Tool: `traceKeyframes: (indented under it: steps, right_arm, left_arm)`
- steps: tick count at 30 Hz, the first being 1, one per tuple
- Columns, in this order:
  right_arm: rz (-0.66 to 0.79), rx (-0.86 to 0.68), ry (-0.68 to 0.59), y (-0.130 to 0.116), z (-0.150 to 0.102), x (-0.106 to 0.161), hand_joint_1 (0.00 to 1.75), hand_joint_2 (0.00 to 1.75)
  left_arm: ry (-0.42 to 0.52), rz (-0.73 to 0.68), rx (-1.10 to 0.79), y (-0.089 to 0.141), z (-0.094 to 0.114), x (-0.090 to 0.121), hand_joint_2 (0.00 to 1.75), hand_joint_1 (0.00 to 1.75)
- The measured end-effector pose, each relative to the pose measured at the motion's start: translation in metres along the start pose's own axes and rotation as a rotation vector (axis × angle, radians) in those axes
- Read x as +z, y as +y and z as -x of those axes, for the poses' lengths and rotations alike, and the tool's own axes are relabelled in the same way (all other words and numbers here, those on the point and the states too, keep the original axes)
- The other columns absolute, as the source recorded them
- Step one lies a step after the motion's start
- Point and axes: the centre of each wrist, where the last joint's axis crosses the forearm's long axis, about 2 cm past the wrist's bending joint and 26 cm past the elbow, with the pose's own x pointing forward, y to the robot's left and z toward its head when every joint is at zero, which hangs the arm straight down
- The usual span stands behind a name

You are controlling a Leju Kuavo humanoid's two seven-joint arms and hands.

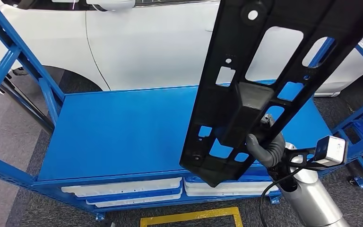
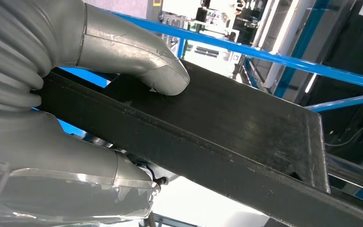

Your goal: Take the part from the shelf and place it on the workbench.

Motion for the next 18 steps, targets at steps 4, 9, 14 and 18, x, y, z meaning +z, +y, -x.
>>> traceKeyframes:
  steps: [4,9,14,18]
  right_arm:
    - [-0.003,0.003,-0.002,0.0014,-0.0022,0.0029,1.75,1.75]
    - [-0.005,0.002,-0.008,-0.0018,-0.0049,0.0024,1.75,1.75]
    - [0.002,0.002,0.0,-0.0051,-0.0058,0.0016,1.75,1.75]
    - [0.013,-0.013,0.008,-0.0063,-0.0045,0.0014,1.75,1.75]
  left_arm:
    - [-0.001,-0.004,0.0,0.0004,-0.0016,-0.0005,1.75,0.0]
    - [0.0,-0.011,0.009,0.0007,-0.0026,-0.0009,1.75,0.0]
    - [0.029,-0.017,0.029,0.0011,-0.0021,-0.0007,1.75,0.0]
    - [0.054,-0.021,0.051,0.0015,-0.0017,-0.0006,1.75,0.0]
